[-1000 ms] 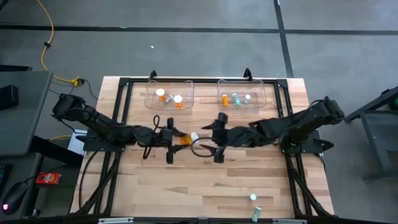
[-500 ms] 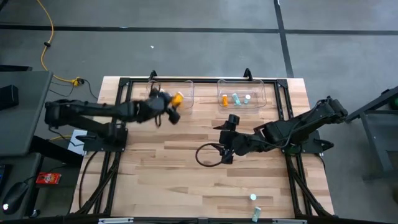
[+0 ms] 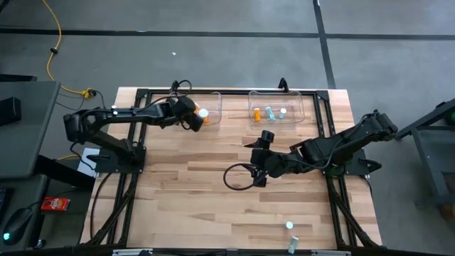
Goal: Pick and place medicine bottles into bin by pill shape (circle, oval)
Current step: Put the orange capsule bottle into the left transparent bin, then put the blue capsule bottle into the left transparent bin
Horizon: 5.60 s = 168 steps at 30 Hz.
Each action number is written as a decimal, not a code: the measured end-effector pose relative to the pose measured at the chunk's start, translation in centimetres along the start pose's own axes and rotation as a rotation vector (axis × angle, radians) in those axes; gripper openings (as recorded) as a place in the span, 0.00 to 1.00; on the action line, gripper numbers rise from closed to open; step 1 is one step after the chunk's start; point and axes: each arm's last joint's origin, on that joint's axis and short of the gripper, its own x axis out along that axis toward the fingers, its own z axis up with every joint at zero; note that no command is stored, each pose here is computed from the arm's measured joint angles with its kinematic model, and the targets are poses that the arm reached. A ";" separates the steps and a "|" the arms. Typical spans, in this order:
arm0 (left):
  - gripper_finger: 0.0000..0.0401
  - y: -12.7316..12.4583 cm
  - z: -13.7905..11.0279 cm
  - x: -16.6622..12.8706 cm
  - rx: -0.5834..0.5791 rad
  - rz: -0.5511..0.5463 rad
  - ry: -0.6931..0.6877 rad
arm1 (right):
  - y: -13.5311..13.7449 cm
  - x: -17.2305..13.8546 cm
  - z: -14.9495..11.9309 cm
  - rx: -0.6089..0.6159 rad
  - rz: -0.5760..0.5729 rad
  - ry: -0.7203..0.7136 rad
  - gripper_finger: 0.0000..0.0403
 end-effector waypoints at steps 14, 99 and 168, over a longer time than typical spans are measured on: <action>0.54 -0.1 -0.3 0.1 0.130 0.007 0.030 | 0.0 0.0 -0.2 0.021 -0.001 0.013 0.74; 0.60 -7.3 -10.0 -14.6 0.126 -1.025 -0.823 | 18.3 -4.3 -14.8 0.653 0.009 0.905 0.63; 0.60 -8.6 -11.8 -10.0 0.384 -0.921 -0.642 | 0.4 13.8 -9.3 0.150 0.207 -0.342 0.23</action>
